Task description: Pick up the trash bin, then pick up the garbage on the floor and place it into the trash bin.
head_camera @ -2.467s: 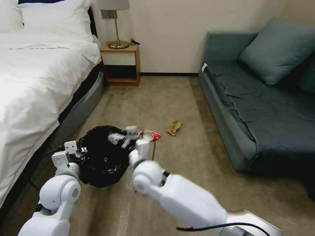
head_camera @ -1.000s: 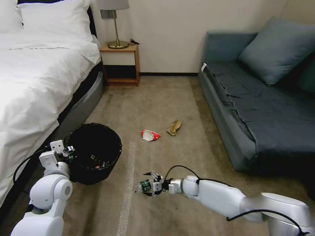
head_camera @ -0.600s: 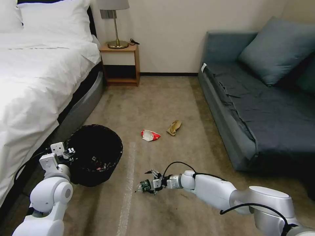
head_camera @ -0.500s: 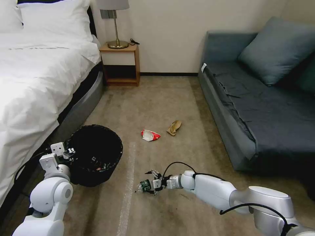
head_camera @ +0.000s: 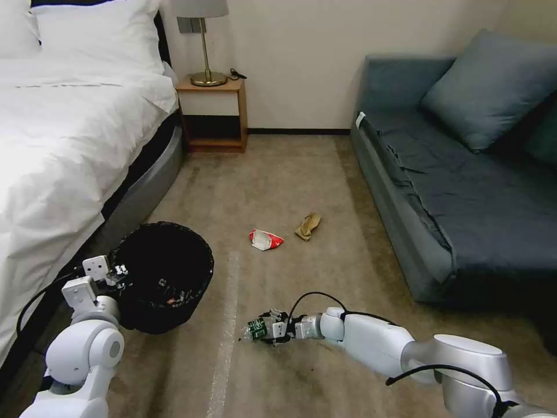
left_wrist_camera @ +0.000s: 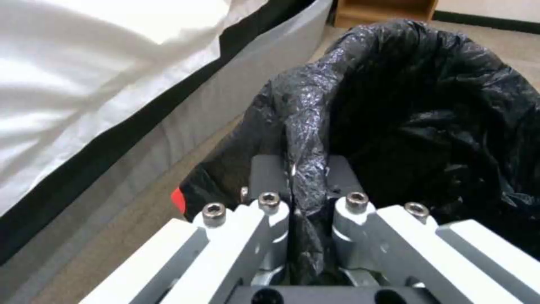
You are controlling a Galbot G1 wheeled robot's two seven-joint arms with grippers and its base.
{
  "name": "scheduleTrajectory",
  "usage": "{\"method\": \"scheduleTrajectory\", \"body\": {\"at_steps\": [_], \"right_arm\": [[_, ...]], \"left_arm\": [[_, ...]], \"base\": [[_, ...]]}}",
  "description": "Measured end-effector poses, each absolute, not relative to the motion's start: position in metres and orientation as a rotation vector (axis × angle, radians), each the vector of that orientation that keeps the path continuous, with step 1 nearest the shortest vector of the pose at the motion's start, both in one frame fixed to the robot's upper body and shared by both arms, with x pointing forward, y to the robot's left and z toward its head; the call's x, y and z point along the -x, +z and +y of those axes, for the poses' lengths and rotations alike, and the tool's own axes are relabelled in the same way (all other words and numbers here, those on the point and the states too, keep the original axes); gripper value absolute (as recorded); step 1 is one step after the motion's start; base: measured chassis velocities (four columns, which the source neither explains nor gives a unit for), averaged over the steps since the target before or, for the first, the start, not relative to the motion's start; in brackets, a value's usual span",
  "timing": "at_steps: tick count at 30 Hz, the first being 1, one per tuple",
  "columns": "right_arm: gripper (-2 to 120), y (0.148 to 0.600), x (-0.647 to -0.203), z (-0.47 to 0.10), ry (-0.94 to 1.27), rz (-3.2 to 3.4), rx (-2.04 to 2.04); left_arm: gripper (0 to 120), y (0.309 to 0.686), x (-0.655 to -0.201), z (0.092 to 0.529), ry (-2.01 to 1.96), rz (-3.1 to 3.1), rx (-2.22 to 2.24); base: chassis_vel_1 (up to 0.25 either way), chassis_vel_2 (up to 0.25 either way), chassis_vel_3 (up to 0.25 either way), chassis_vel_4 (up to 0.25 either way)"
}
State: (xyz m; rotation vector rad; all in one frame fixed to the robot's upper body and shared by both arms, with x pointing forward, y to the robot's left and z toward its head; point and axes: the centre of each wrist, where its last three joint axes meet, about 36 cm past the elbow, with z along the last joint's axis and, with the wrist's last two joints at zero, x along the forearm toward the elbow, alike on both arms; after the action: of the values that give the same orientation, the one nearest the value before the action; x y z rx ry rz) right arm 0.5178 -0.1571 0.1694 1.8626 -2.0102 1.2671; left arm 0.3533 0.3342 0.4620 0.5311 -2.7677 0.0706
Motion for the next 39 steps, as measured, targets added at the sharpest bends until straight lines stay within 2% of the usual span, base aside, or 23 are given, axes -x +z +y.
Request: {"method": "scheduleTrajectory", "body": {"at_steps": [1,3,6,12,18,22,23,25,27,28,30,32,34,38,39], "right_arm": [[51,0.170,-0.517,-0.157,1.264,-2.015,-1.864],[48,0.170,-0.517,-0.157,1.261,-2.020,-1.864],[33,0.170,-0.514,-0.161,1.243,-2.048,-1.858],[17,0.182,-0.521,-0.179,1.220,-2.139,-1.845],[13,0.216,-0.546,-0.220,1.229,-2.324,-1.759],[13,0.285,-0.567,-0.250,1.200,-2.564,-1.605],[13,0.285,-0.567,-0.250,1.200,-2.564,-1.605],[13,0.329,-0.569,-0.233,1.129,-2.697,-1.578],[13,0.376,-0.559,-0.196,0.966,-2.863,-1.547],[13,0.376,-0.559,-0.196,0.966,-2.863,-1.547],[13,0.405,-0.548,-0.166,0.810,-2.961,-1.520],[13,0.437,-0.524,-0.112,0.574,-3.029,-1.563],[13,0.442,-0.518,-0.099,0.529,-3.033,-1.582],[13,0.448,-0.473,-0.004,0.230,-2.975,-1.689],[13,0.448,-0.473,-0.004,0.230,-2.975,-1.689]], "left_arm": [[4,0.462,-0.352,0.334,0.070,-2.767,-0.532],[4,0.462,-0.351,0.335,0.069,-2.767,-0.534],[4,0.463,-0.349,0.337,0.068,-2.767,-0.541],[4,0.465,-0.348,0.340,0.065,-2.772,-0.552],[4,0.467,-0.349,0.344,0.051,-2.774,-0.565],[4,0.463,-0.353,0.345,0.046,-2.767,-0.563],[4,0.463,-0.353,0.345,0.046,-2.767,-0.563],[4,0.460,-0.355,0.343,0.052,-2.764,-0.553],[4,0.457,-0.358,0.337,0.063,-2.761,-0.536],[4,0.457,-0.358,0.337,0.063,-2.761,-0.536],[4,0.454,-0.359,0.333,0.074,-2.759,-0.522],[4,0.452,-0.361,0.325,0.096,-2.763,-0.495],[4,0.452,-0.362,0.323,0.101,-2.766,-0.487],[4,0.449,-0.361,0.316,0.124,-2.771,-0.451],[4,0.449,-0.361,0.316,0.124,-2.771,-0.451]], "base": [[0.000,0.000,0.000,0.000],[0.000,0.000,0.000,0.000],[0.000,0.000,0.000,0.000],[0.000,0.000,0.000,0.000],[0.000,0.000,0.000,0.000],[0.000,0.000,0.000,0.000],[0.000,0.000,0.000,0.000],[0.000,0.000,0.000,0.000],[0.000,0.000,0.000,0.000],[0.000,0.000,0.000,0.000],[0.000,0.000,0.000,0.000],[0.000,0.000,0.000,0.000],[0.000,0.000,0.000,0.000],[0.000,0.000,0.000,0.000],[0.000,0.000,0.000,0.000]]}}
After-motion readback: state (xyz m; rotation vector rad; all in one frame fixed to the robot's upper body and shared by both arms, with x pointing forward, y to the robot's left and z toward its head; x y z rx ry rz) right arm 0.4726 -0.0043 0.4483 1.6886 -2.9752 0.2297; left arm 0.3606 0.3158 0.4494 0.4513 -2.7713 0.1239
